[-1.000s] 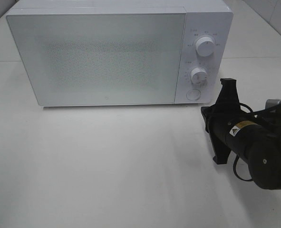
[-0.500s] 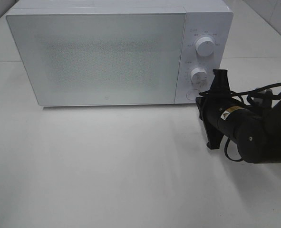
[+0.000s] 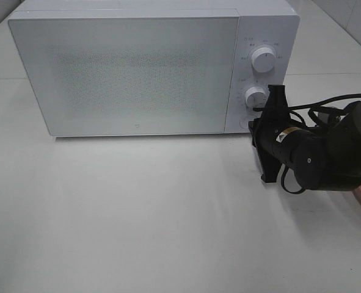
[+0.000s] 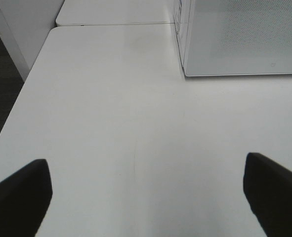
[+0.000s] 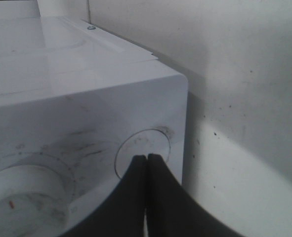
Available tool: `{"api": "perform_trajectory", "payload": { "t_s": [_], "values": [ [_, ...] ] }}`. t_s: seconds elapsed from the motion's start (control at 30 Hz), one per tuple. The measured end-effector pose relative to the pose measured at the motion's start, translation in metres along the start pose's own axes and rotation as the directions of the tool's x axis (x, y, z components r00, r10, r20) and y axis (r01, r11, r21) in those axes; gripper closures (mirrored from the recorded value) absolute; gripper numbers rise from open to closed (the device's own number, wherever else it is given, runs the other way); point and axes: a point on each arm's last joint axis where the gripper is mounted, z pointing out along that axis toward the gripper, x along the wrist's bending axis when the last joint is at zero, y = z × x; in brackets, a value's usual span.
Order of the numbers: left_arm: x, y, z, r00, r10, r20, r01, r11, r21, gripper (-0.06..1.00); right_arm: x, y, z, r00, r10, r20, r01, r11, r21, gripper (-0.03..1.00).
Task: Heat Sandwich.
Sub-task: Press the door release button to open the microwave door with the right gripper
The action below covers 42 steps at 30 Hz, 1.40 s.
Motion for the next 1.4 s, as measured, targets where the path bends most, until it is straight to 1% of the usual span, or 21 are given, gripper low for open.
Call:
{"api": "perform_trajectory", "payload": {
  "t_s": [0.2,0.3,0.5,0.77,1.0,1.07,1.1,1.4],
  "values": [
    [0.0,0.0,0.0,1.0,0.0,0.0,0.0,1.0,0.0,-0.05,0.001,-0.002,0.008,1.0,0.001,-0.006,-0.001,1.0,0.002,0.95],
    [0.0,0.0,0.0,1.0,0.0,0.0,0.0,1.0,0.0,-0.05,0.006,-0.004,0.012,1.0,0.003,-0.023,-0.003,1.0,0.003,0.95],
    [0.0,0.0,0.0,1.0,0.0,0.0,0.0,1.0,0.0,-0.05,0.008,-0.002,0.016,1.0,-0.011,-0.013,0.01,1.0,-0.012,0.95],
    [0.0,0.0,0.0,1.0,0.0,0.0,0.0,1.0,0.0,-0.05,0.009,0.0,0.017,1.0,-0.021,-0.022,0.021,1.0,-0.019,0.95],
    [0.0,0.0,0.0,1.0,0.0,0.0,0.0,1.0,0.0,-0.05,0.008,-0.001,0.024,0.999,-0.021,-0.036,0.02,0.999,-0.025,0.95],
    [0.0,0.0,0.0,1.0,0.0,0.0,0.0,1.0,0.0,-0.05,0.003,-0.002,0.03,0.999,-0.02,-0.036,0.019,0.999,-0.029,0.95],
    [0.0,0.0,0.0,1.0,0.0,0.0,0.0,1.0,0.0,-0.05,0.003,-0.003,0.032,0.999,-0.02,-0.048,0.018,0.999,-0.031,0.95],
    [0.0,0.0,0.0,1.0,0.0,0.0,0.0,1.0,0.0,-0.05,0.001,-0.003,0.033,0.998,-0.019,-0.058,0.017,0.999,-0.036,0.95]
  ]
}}
